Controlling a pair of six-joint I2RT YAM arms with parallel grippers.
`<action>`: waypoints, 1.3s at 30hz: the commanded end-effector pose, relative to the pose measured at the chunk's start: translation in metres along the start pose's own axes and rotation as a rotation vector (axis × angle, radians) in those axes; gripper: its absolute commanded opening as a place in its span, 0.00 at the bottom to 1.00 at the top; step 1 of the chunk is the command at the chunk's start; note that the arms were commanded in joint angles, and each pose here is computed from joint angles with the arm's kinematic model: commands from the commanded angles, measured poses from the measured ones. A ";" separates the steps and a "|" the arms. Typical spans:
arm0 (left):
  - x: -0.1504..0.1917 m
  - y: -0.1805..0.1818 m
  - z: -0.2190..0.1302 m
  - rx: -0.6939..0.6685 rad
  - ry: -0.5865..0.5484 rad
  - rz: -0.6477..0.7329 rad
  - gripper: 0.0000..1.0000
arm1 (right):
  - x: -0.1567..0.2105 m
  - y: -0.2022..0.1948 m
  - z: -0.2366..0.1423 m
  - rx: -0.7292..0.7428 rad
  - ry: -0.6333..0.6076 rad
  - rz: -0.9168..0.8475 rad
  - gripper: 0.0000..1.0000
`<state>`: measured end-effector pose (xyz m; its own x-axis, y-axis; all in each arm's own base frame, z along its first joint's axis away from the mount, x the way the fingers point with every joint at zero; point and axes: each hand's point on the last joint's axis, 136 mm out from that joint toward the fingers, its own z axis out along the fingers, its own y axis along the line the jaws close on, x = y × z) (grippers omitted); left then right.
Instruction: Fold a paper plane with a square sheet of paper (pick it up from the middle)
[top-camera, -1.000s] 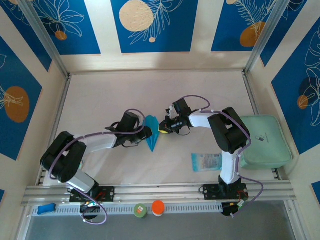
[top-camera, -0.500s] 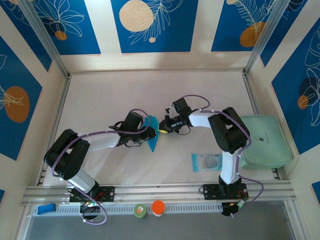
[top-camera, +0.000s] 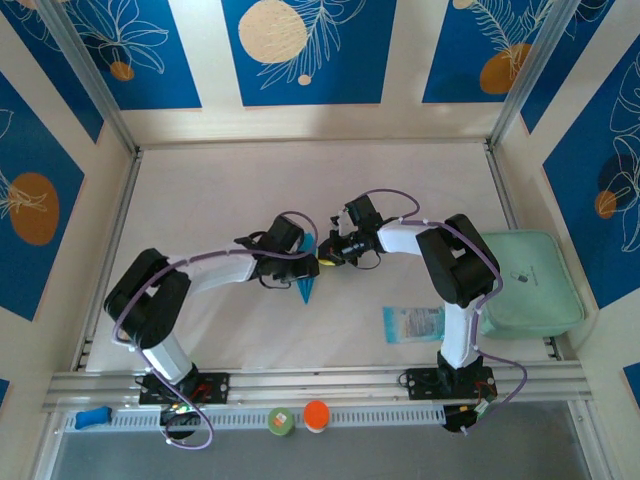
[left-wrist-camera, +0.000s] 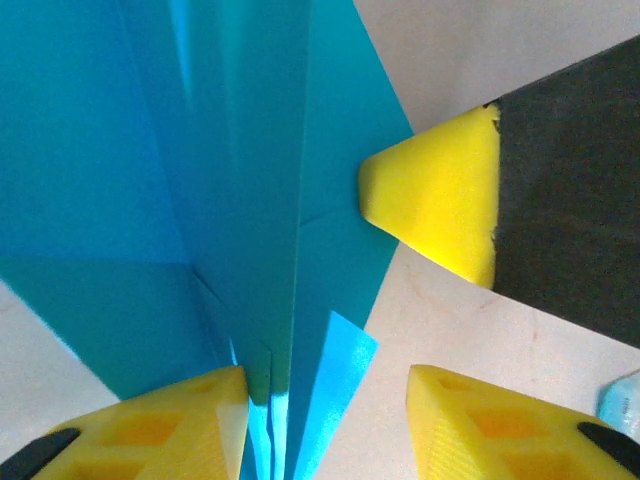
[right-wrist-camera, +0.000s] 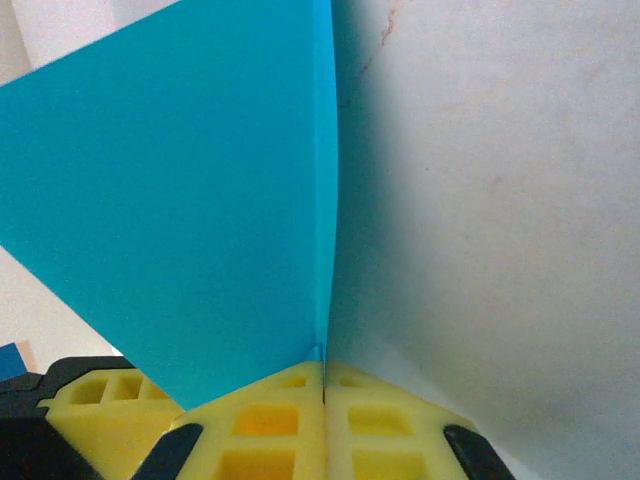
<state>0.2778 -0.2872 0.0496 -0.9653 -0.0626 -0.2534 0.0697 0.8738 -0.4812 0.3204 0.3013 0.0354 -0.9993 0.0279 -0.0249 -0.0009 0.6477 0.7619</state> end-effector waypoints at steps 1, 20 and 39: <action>0.008 0.006 0.004 -0.068 0.042 0.064 0.45 | 0.003 0.007 0.002 -0.023 0.032 0.001 0.00; 0.001 0.014 0.002 -0.195 0.029 0.101 0.33 | 0.005 0.005 0.002 -0.015 0.033 0.003 0.00; -0.001 0.020 0.004 -0.286 0.033 0.085 0.21 | -0.002 0.012 -0.008 -0.019 -0.001 -0.011 0.04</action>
<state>0.2816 -0.2751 0.0354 -0.9668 0.0263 -0.2542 0.0904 0.9655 -0.2440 0.3200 0.3007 0.0350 -0.9993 0.0290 -0.0214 0.0026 0.6499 0.7600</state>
